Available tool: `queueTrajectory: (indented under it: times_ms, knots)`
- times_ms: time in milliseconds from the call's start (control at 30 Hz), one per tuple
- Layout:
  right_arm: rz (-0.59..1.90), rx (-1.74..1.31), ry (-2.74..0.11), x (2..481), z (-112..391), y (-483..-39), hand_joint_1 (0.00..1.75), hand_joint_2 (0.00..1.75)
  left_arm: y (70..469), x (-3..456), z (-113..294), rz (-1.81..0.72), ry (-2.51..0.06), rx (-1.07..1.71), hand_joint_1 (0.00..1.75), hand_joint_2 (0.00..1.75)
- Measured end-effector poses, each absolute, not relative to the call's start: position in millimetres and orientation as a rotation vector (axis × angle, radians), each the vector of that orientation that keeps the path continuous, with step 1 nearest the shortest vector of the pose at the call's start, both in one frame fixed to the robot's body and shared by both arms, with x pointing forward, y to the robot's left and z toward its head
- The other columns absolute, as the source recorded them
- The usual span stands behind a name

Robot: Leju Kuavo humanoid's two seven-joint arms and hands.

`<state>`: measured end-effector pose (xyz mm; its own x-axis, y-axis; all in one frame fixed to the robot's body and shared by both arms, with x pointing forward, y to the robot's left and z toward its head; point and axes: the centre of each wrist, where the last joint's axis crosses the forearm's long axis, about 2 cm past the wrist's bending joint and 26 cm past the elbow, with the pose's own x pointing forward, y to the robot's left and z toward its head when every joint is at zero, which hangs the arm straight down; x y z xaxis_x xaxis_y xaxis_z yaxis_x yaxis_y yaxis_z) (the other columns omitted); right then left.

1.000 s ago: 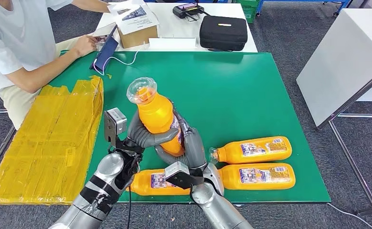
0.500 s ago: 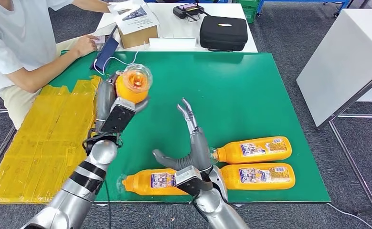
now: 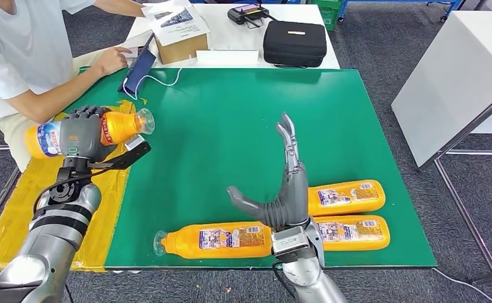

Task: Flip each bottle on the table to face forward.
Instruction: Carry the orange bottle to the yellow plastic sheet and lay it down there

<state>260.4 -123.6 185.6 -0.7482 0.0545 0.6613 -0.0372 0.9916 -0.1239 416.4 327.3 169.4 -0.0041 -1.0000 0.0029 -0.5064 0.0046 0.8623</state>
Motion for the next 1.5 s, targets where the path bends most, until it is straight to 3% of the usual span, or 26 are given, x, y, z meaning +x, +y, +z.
queueTrajectory:
  times_ms: [333,767,800,900,933,1500]
  knots:
    - [0.211,-0.093,-2.415,257.8,183.4,-133.9,0.0,1.75,390.3,404.0,132.6,-1.031,-1.207,1.465,1.75,1.75]
    - [0.264,-0.084,-2.392,259.9,183.2,-134.3,0.0,1.75,385.3,390.6,103.6,-1.09,-1.147,1.28,1.75,1.75]
    - [0.282,-0.082,-2.384,261.2,183.1,-133.8,0.0,1.75,380.8,389.5,100.1,-1.093,-1.139,1.258,1.56,1.75]
    - [0.351,-0.085,-2.36,265.9,181.6,-131.6,0.0,1.75,369.6,388.8,94.3,-1.094,-1.121,1.2,0.25,1.75]
    - [0.379,-0.086,-2.35,267.2,180.6,-130.6,0.0,1.75,366.8,388.9,93.2,-1.092,-1.123,1.176,0.0,1.75]
    - [0.745,-0.113,-2.204,275.2,157.6,-123.7,0.0,1.75,352.8,384.5,83.6,-0.909,-1.307,0.957,0.0,1.75]
